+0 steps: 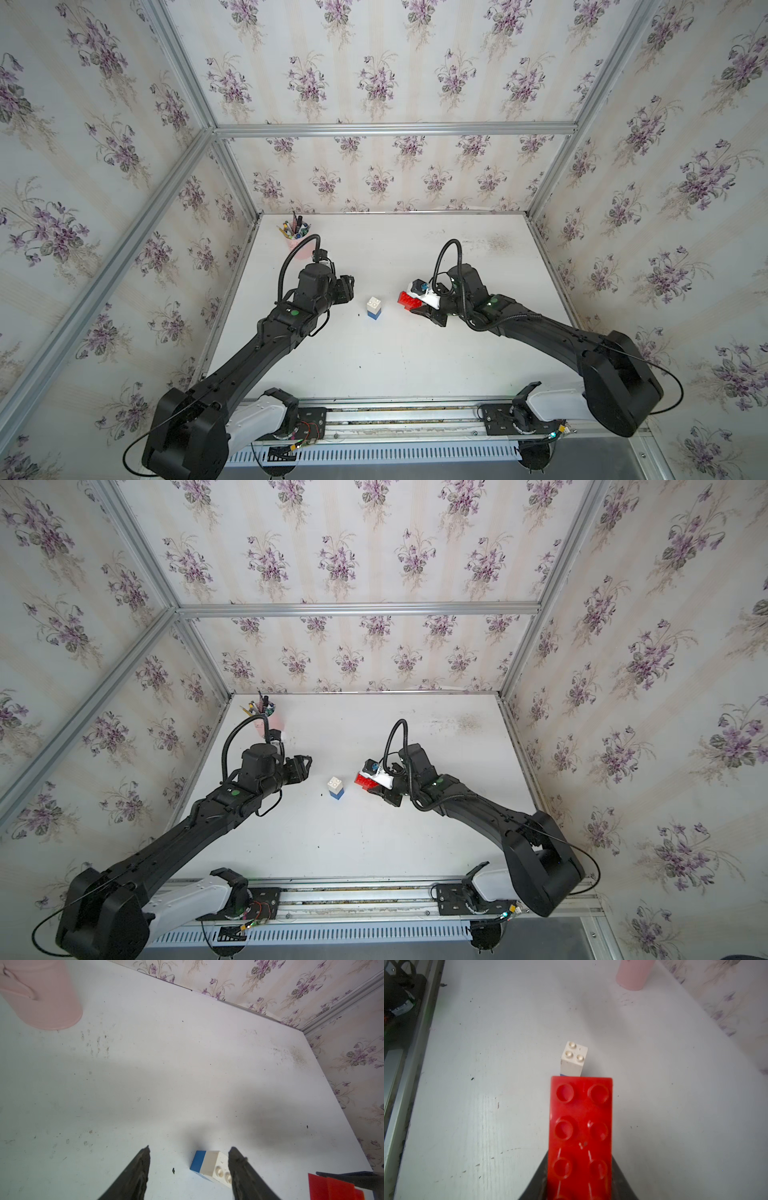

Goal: Assemble the letter r with lego
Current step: Assemble the lego brick with the lego brick.

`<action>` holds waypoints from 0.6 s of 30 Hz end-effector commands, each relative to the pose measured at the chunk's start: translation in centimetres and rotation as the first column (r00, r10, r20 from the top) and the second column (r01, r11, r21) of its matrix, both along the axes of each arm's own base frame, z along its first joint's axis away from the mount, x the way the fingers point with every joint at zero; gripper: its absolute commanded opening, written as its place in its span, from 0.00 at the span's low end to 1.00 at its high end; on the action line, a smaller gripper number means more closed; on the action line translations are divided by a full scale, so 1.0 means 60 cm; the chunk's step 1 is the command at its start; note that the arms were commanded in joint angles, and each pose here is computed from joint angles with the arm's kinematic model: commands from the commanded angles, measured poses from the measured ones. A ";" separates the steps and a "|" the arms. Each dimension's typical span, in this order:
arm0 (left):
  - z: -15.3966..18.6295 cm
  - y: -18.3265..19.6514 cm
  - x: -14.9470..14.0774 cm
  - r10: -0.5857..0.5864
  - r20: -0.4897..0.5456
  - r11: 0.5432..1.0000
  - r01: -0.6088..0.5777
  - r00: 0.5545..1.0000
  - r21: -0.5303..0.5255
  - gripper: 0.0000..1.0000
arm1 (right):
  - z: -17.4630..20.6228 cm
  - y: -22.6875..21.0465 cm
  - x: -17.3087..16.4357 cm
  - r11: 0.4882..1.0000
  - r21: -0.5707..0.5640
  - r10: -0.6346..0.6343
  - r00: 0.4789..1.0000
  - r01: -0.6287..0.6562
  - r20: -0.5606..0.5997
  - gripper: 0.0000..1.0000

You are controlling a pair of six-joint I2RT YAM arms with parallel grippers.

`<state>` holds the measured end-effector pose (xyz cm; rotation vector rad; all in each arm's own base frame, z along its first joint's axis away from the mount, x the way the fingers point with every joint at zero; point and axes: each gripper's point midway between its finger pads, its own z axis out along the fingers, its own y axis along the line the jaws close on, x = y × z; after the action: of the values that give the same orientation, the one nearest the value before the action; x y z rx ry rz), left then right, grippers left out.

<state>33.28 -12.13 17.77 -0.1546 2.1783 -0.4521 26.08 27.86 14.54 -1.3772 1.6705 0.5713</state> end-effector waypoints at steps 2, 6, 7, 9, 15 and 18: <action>0.014 0.005 -0.004 0.004 0.018 1.000 -0.004 1.000 0.006 0.63 | 0.097 0.014 0.011 0.975 0.222 -0.044 0.989 0.011 0.142 0.00; 0.011 0.000 -0.003 -0.001 0.004 1.000 0.001 1.000 -0.008 0.63 | 0.154 -0.019 0.087 0.845 0.363 -0.385 0.918 0.393 -0.096 0.00; 0.009 0.000 -0.002 -0.001 0.001 1.000 0.001 1.000 -0.011 0.63 | 0.154 -0.013 0.085 0.866 0.335 -0.359 0.928 0.372 -0.102 0.00; 0.004 0.000 -0.002 0.001 -0.003 1.000 -0.001 1.000 -0.013 0.63 | 0.144 0.001 0.074 0.899 0.301 -0.297 0.948 0.317 -0.110 0.00; -0.011 0.003 -0.001 0.006 -0.021 1.000 -0.006 1.000 0.009 0.63 | 0.074 0.034 0.064 0.968 0.084 -0.204 0.935 0.238 -0.291 0.00; -0.018 0.007 0.000 0.012 -0.026 1.000 -0.012 1.000 0.029 0.63 | 0.034 0.043 0.050 0.985 -0.057 -0.172 0.895 0.163 -0.412 0.00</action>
<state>33.03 -12.02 16.69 -0.1624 2.2169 -0.4414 32.06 30.90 20.24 -1.0166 1.9143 0.7209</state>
